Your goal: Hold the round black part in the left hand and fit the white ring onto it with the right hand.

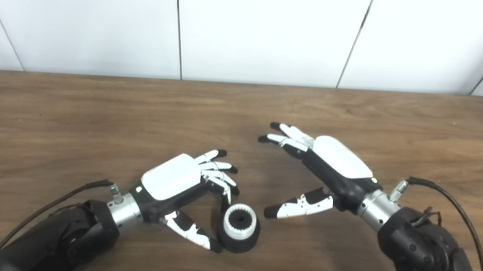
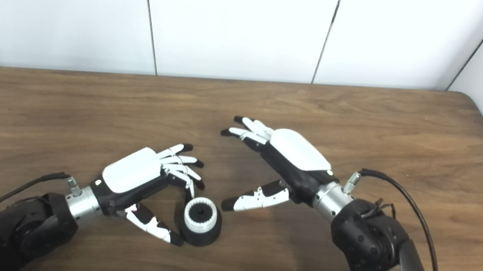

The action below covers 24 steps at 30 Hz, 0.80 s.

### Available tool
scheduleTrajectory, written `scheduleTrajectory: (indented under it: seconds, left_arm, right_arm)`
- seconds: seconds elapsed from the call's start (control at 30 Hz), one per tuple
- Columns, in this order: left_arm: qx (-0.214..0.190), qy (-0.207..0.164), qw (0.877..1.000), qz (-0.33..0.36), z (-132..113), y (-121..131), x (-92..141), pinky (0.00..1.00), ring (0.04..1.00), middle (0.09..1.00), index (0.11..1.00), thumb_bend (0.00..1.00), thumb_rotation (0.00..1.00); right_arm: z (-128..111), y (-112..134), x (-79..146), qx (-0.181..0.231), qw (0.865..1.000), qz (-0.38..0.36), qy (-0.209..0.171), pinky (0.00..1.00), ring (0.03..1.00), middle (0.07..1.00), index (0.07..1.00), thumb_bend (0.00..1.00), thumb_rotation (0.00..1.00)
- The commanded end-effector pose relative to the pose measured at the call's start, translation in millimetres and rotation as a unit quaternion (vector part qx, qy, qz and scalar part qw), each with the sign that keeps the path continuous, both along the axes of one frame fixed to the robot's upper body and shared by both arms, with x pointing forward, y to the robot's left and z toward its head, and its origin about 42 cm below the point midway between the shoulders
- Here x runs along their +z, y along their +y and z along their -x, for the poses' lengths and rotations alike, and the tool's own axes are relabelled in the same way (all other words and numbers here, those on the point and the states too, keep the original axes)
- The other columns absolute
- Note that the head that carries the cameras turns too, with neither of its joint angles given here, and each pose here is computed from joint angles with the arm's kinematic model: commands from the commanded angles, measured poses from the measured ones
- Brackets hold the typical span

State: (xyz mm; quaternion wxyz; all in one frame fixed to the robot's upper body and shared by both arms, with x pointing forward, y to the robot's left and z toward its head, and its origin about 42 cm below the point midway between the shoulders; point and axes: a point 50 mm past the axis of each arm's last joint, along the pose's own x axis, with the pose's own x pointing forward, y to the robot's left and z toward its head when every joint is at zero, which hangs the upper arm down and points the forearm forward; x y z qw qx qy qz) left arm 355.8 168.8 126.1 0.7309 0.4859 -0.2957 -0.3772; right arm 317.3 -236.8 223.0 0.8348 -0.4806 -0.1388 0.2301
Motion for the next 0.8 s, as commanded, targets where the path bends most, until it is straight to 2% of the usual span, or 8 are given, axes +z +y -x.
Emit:
scheduleTrajectory:
  seconds: [0.0,0.3,0.4,0.43,0.47,0.5,0.63,0.77]
  left_arm:
    - [0.017,0.004,0.999,-0.039,-3.2,24.1,-5.5,1.0,0.876,0.708,0.483,0.52,0.05]
    - [0.049,0.011,0.999,-0.015,-6.0,37.5,-8.8,0.96,0.851,0.701,0.483,0.52,0.05]
    - [0.059,0.021,0.998,-0.013,-6.0,43.1,-8.8,0.95,0.854,0.753,0.491,0.52,0.06]
    - [0.061,0.024,0.998,-0.012,-6.0,44.4,-8.5,0.94,0.856,0.775,0.567,0.75,0.1]
    - [0.071,0.036,0.997,-0.009,-6.4,47.4,-7.7,0.94,0.857,0.789,0.614,0.88,0.12]
    - [0.083,0.046,0.995,-0.008,-6.7,50.5,-6.6,0.93,0.881,0.844,0.704,0.94,0.17]
    - [0.112,0.072,0.991,0.004,-7.4,59.9,-2.6,0.93,0.936,0.962,0.908,1.0,0.29]
    - [0.157,0.099,0.982,0.031,-7.3,77.8,-1.3,0.95,0.962,0.977,0.976,1.0,0.36]
  right_arm:
    - [0.4,-2.8,2.3,-0.023,0.999,-0.03,-0.012,0.92,1.0,1.0,0.891,0.63,0.59]
    - [14.1,-9.7,-31.8,-0.104,0.989,-0.108,0.012,0.88,0.988,0.98,0.914,0.5,0.65]
    - [18.7,-12.2,-41.6,-0.125,0.983,-0.134,0.017,0.89,0.981,0.974,0.916,0.48,0.68]
    - [19.4,-12.6,-43.4,-0.128,0.982,-0.139,0.018,0.89,0.978,0.972,0.917,0.47,0.68]
    - [20.7,-13.7,-47.2,-0.138,0.979,-0.15,0.023,0.89,0.977,0.971,0.917,0.47,0.68]
    - [21.6,-14.7,-51.2,-0.145,0.976,-0.16,0.027,0.9,0.975,0.971,0.921,0.46,0.69]
    - [22.6,-16.9,-61.7,-0.162,0.969,-0.183,0.039,0.91,0.967,0.969,0.932,0.45,0.74]
    - [24.3,-17.4,-74.0,-0.185,0.957,-0.216,0.052,0.89,0.95,0.969,0.94,0.47,0.74]
